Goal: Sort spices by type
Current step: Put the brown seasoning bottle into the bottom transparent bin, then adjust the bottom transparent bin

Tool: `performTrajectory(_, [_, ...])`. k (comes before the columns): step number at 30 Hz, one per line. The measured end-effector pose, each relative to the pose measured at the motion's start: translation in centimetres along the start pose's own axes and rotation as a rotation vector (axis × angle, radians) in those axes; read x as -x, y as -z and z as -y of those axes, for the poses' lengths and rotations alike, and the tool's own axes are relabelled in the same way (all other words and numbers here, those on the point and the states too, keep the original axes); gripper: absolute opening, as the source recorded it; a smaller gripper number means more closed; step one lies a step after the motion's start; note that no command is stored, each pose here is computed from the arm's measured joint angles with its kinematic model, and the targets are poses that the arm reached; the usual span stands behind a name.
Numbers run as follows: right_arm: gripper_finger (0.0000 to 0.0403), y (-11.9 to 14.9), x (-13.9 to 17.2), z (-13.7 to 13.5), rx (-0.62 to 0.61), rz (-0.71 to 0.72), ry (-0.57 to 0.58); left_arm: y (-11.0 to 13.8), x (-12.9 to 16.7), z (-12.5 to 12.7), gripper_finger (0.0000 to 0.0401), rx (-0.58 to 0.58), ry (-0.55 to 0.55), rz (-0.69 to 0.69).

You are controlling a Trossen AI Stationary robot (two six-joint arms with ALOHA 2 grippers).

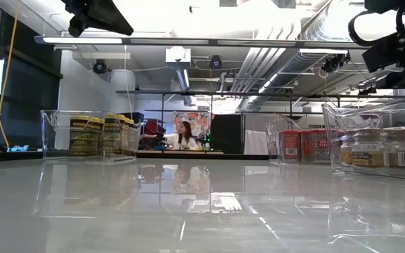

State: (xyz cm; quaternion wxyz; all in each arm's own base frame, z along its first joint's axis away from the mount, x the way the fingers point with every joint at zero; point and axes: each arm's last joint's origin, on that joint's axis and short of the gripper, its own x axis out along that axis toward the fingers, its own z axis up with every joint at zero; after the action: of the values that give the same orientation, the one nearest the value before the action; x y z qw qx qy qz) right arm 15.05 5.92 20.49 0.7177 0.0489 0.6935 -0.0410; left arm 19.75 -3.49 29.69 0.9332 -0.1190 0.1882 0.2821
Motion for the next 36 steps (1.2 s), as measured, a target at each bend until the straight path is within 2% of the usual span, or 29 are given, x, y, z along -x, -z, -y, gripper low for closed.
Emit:
performTrajectory(9, [0.0002,0.3,0.1,0.4,-0.068,-0.041,0.026,0.0,0.0,0.0,0.0,0.015,0.0,0.0])
performTrajectory(15, [0.0001,-0.2,2.9,0.2,-0.133,0.035,0.002,0.0,0.0,0.0,0.0,0.015,0.0,0.0])
performTrajectory(18, [0.0001,-0.2,4.6,-0.2,-0.152,0.047,-0.126,0.0,0.0,0.0,0.0,0.015,0.0,0.0])
performTrajectory(22, [0.0,0.2,5.4,-1.8,-0.132,-0.019,-0.342,0.0,0.0,0.0,0.0,0.015,0.0,0.0])
performTrajectory(27, [0.0,-0.6,4.9,-4.7,-0.095,0.024,-0.417,0.0,0.0,0.0,0.0,0.008,-0.001,-0.001])
performTrajectory(33, [0.0,-2.4,2.3,-7.5,-0.095,0.041,-0.363,0.0,0.0,0.0,0.0,-0.014,-0.002,-0.004])
performTrajectory(36, [0.0,-3.7,1.1,-8.7,-0.097,0.065,-0.385,0.0,0.0,0.0,0.0,-0.015,-0.002,-0.004])
